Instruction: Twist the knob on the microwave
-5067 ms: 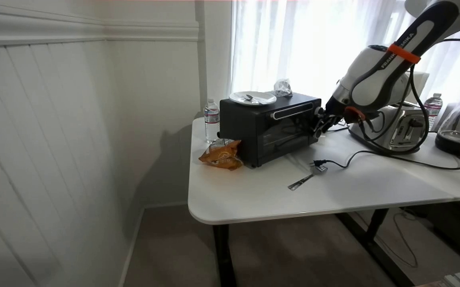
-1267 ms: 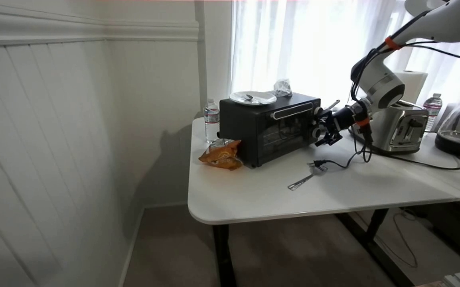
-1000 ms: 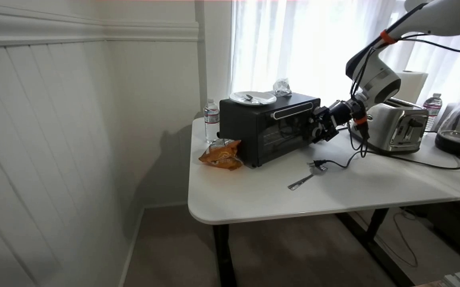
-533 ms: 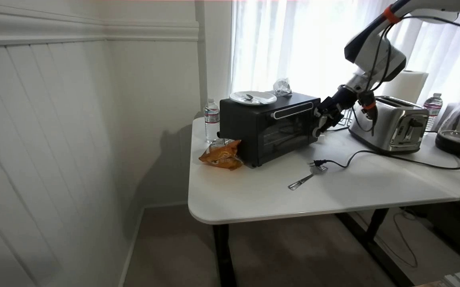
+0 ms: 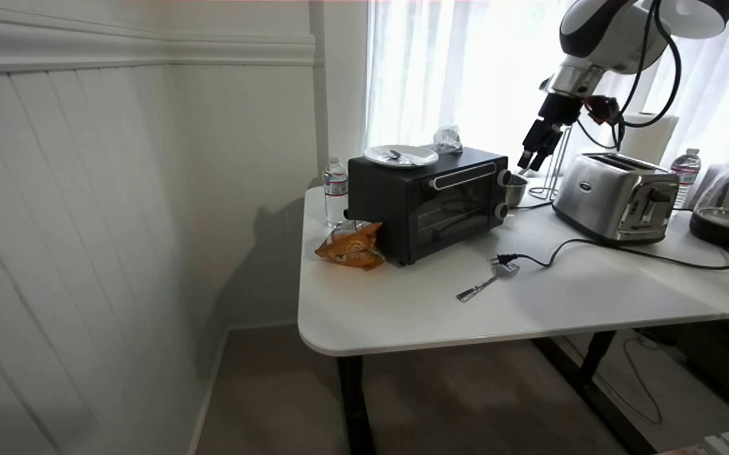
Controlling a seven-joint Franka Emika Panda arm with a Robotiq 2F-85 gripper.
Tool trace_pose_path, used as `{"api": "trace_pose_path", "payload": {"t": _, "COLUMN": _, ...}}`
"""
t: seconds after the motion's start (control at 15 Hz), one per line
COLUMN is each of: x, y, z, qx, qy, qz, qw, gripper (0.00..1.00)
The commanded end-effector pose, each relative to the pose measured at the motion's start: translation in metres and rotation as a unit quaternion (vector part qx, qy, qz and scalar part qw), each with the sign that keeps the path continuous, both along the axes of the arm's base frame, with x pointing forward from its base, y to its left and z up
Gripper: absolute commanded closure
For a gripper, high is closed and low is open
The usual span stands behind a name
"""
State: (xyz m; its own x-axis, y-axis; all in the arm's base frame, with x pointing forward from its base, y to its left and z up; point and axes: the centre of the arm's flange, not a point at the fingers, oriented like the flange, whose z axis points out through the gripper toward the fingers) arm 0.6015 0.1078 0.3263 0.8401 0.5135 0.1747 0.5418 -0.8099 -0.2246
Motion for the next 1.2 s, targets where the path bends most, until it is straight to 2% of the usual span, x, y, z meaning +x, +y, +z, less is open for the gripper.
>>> {"api": "trace_pose_path", "payload": {"t": 0.0, "x": -0.033, "y": 0.012, "z": 0.044, "qx": -0.097, "qy": -0.025, "qz": -0.013, "qw": 0.9948, "gripper": 0.0}}
{"api": "trace_pose_path", "payload": {"t": 0.33, "x": -0.062, "y": 0.0, "z": 0.09, "qx": -0.19, "qy": -0.053, "qz": -0.106, "qw": 0.9747, "gripper": 0.0}}
{"api": "trace_pose_path", "payload": {"t": 0.6, "x": -0.093, "y": 0.003, "z": 0.117, "qx": -0.203, "qy": -0.036, "qz": -0.214, "qw": 0.9548, "gripper": 0.0}}
{"api": "trace_pose_path", "payload": {"t": 0.67, "x": -0.103, "y": 0.006, "z": 0.123, "qx": -0.199, "qy": -0.028, "qz": -0.229, "qw": 0.9523, "gripper": 0.0}}
{"api": "trace_pose_path", "payload": {"t": 0.87, "x": -0.134, "y": 0.022, "z": 0.139, "qx": -0.182, "qy": -0.011, "qz": -0.246, "qw": 0.9519, "gripper": 0.0}}
{"api": "trace_pose_path", "payload": {"t": 1.07, "x": -0.164, "y": 0.046, "z": 0.154, "qx": -0.14, "qy": -0.021, "qz": -0.242, "qw": 0.9598, "gripper": 0.0}}
{"api": "trace_pose_path", "payload": {"t": 1.13, "x": -0.129, "y": 0.037, "z": 0.143, "qx": -0.163, "qy": -0.013, "qz": -0.234, "qw": 0.9584, "gripper": 0.0}}
